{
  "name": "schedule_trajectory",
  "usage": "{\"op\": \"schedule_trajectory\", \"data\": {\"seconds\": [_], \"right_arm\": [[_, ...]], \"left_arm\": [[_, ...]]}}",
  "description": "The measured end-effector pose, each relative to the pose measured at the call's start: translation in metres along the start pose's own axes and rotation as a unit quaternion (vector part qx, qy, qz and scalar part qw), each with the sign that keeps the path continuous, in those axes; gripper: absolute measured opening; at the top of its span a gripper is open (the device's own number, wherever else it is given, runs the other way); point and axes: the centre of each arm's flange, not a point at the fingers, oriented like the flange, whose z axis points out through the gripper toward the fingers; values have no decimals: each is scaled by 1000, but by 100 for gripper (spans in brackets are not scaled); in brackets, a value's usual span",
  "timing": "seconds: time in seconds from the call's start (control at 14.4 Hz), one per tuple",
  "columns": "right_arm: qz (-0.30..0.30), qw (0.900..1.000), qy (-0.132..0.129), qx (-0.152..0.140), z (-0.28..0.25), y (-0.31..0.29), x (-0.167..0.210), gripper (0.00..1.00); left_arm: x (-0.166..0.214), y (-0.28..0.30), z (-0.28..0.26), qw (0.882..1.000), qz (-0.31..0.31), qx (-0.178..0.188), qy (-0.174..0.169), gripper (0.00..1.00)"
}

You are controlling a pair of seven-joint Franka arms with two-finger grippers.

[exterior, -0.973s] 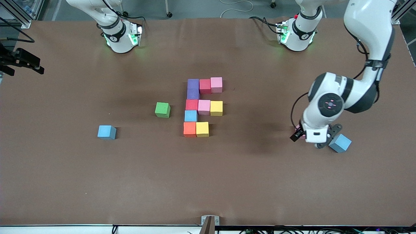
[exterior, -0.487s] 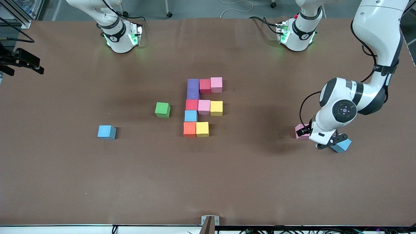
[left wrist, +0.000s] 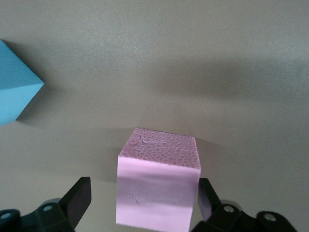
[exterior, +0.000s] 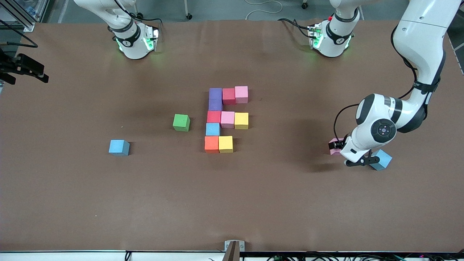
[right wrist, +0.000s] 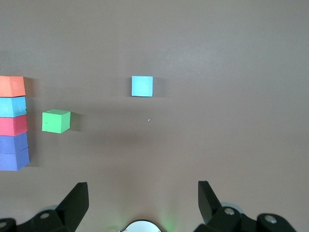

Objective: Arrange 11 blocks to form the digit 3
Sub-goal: 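Grasp the pink cube with the left gripper and lift it, then carry the pink cube with the left gripper to the yellow cube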

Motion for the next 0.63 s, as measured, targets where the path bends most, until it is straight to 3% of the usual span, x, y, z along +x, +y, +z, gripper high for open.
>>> {"op": "schedule_trajectory", "data": {"seconds": [0.28, 0.42, 0.63], "right_arm": [[0, 1000, 0, 0, 0, 0, 0, 100], [0, 1000, 0, 0, 0, 0, 0, 100], [0, 1000, 0, 0, 0, 0, 0, 100]], "left_arm": [[0, 6, 12, 1000, 4, -7, -3, 83], [3, 8, 10, 1000, -9, -10, 2, 62], [11, 32, -14, 997, -65, -33, 17, 59]]}}
